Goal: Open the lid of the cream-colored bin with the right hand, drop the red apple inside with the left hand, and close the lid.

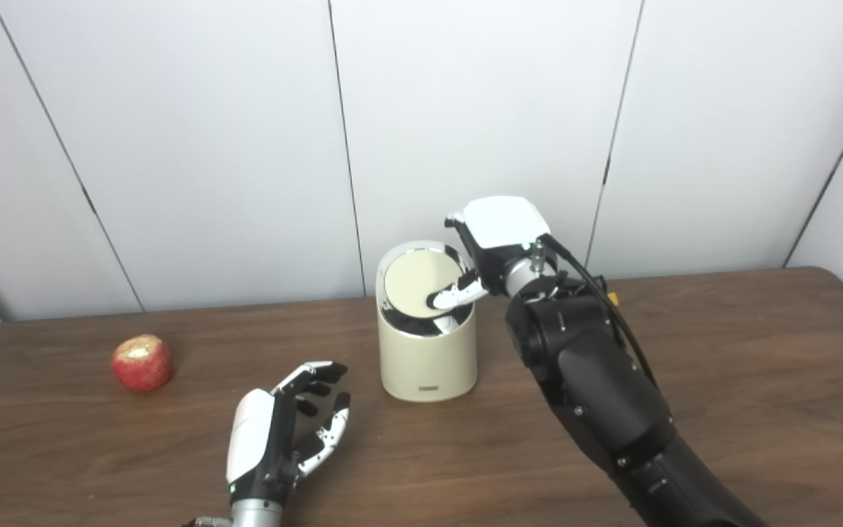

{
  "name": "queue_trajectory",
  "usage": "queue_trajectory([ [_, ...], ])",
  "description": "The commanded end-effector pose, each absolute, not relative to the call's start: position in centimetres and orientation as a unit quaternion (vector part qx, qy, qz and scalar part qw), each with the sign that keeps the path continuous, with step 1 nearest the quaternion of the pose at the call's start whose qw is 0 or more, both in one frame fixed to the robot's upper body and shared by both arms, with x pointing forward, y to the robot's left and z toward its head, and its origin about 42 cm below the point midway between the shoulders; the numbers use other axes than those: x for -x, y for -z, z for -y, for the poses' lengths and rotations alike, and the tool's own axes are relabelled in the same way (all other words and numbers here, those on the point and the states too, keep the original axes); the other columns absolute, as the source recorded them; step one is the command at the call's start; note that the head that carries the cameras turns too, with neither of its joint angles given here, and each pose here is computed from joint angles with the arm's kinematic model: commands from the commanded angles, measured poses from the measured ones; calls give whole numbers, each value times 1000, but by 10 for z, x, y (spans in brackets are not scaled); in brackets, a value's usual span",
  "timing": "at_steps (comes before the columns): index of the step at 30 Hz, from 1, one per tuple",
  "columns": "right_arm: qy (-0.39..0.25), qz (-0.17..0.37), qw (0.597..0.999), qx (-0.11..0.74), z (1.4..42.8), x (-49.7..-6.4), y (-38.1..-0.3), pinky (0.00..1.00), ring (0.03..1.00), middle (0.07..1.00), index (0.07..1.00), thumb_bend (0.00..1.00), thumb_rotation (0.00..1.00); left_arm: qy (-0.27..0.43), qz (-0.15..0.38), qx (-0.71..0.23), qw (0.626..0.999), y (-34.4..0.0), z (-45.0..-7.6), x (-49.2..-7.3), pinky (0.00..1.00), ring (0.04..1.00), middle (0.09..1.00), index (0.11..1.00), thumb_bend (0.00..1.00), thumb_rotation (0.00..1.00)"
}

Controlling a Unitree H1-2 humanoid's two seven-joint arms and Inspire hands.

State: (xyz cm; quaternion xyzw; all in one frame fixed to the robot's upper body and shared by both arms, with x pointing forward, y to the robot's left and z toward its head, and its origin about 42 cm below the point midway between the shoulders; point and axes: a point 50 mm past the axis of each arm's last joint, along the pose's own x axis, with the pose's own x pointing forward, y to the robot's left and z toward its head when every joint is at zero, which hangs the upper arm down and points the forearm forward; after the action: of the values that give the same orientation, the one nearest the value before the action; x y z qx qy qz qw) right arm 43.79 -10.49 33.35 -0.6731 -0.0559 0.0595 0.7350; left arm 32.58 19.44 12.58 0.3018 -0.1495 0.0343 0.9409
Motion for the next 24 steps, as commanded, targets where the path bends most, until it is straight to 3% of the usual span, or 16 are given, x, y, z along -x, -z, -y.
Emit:
queue_trajectory([
  [1, -57, 94, 757, 644, 99, -431, -362, 490, 656, 760, 866, 870, 491, -37, 170, -299, 938, -130, -195, -328, 537, 654, 690, 695, 262, 278],
  [3, -59, 103, 772, 625, 108, -426, -371, 353, 504, 642, 834, 866, 487, -36, 170, -301, 938, -130, -195, -328, 534, 654, 690, 696, 263, 283],
  [5, -59, 109, 778, 616, 114, -422, -377, 408, 591, 689, 828, 861, 506, -36, 169, -301, 938, -129, -196, -328, 531, 651, 689, 694, 264, 288],
  [6, -56, 110, 784, 608, 116, -420, -380, 503, 691, 760, 797, 859, 517, -36, 168, -301, 938, -129, -196, -328, 533, 652, 689, 695, 266, 294],
  [8, -45, 114, 797, 591, 121, -416, -385, 445, 627, 715, 812, 864, 520, -36, 169, -301, 938, -129, -197, -329, 535, 654, 690, 695, 266, 298],
  [9, -40, 117, 802, 584, 124, -414, -386, 471, 658, 740, 817, 862, 537, -35, 171, -301, 937, -129, -197, -329, 535, 652, 687, 694, 265, 283],
  [11, -27, 136, 802, 581, 128, -409, -390, 440, 611, 697, 756, 861, 559, -34, 169, -303, 937, -128, -197, -329, 535, 652, 687, 695, 264, 287],
  [14, -13, 152, 804, 575, 137, -403, -389, 498, 664, 753, 826, 879, 706, -34, 168, -304, 937, -127, -198, -329, 530, 650, 688, 695, 264, 298],
  [15, -9, 153, 811, 564, 140, -401, -389, 498, 663, 754, 831, 880, 712, -34, 168, -305, 937, -127, -198, -329, 530, 650, 688, 695, 264, 297],
  [18, 2, 163, 825, 541, 148, -397, -386, 644, 791, 851, 867, 895, 740, -34, 169, -304, 937, -126, -198, -330, 539, 653, 687, 695, 266, 296],
  [24, 34, 189, 832, 521, 161, -389, -373, 751, 872, 887, 889, 908, 800, -35, 166, -309, 936, -126, -200, -330, 543, 657, 690, 696, 269, 332],
])
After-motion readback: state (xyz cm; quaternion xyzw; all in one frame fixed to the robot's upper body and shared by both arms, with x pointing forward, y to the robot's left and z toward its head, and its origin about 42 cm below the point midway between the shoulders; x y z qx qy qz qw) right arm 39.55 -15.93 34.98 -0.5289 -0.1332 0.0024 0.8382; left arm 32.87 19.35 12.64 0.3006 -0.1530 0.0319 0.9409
